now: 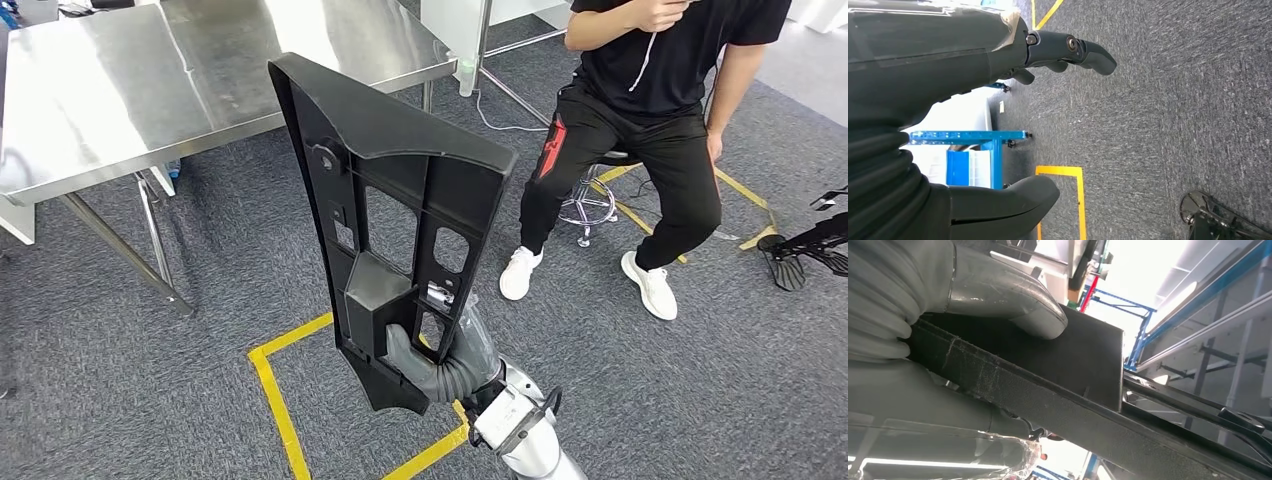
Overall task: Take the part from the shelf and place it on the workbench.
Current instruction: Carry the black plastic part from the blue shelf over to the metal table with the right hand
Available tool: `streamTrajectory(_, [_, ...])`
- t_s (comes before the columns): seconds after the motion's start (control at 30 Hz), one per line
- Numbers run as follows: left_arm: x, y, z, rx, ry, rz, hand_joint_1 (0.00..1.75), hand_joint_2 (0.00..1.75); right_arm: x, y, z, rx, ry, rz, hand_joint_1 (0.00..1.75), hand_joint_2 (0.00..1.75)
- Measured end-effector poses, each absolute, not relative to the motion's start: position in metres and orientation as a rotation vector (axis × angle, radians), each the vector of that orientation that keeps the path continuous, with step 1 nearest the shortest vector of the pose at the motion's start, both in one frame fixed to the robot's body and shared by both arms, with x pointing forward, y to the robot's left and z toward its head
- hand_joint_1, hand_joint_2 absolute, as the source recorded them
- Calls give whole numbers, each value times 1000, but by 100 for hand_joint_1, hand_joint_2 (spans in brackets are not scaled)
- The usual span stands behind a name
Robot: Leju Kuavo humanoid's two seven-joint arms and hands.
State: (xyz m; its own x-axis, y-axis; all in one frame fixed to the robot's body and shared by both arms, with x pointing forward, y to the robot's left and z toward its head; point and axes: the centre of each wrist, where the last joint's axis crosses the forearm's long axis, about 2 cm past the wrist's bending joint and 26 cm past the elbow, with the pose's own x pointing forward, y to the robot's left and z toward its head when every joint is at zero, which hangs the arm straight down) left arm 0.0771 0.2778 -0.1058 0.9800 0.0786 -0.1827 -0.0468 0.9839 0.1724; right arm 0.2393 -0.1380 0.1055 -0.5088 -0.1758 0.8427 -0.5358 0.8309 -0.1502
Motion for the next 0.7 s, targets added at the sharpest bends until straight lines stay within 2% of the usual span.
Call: streamTrajectory(0.7, [76,275,-106,189,194,72,0,175,242,-141,106,516,-2093,487,175,175])
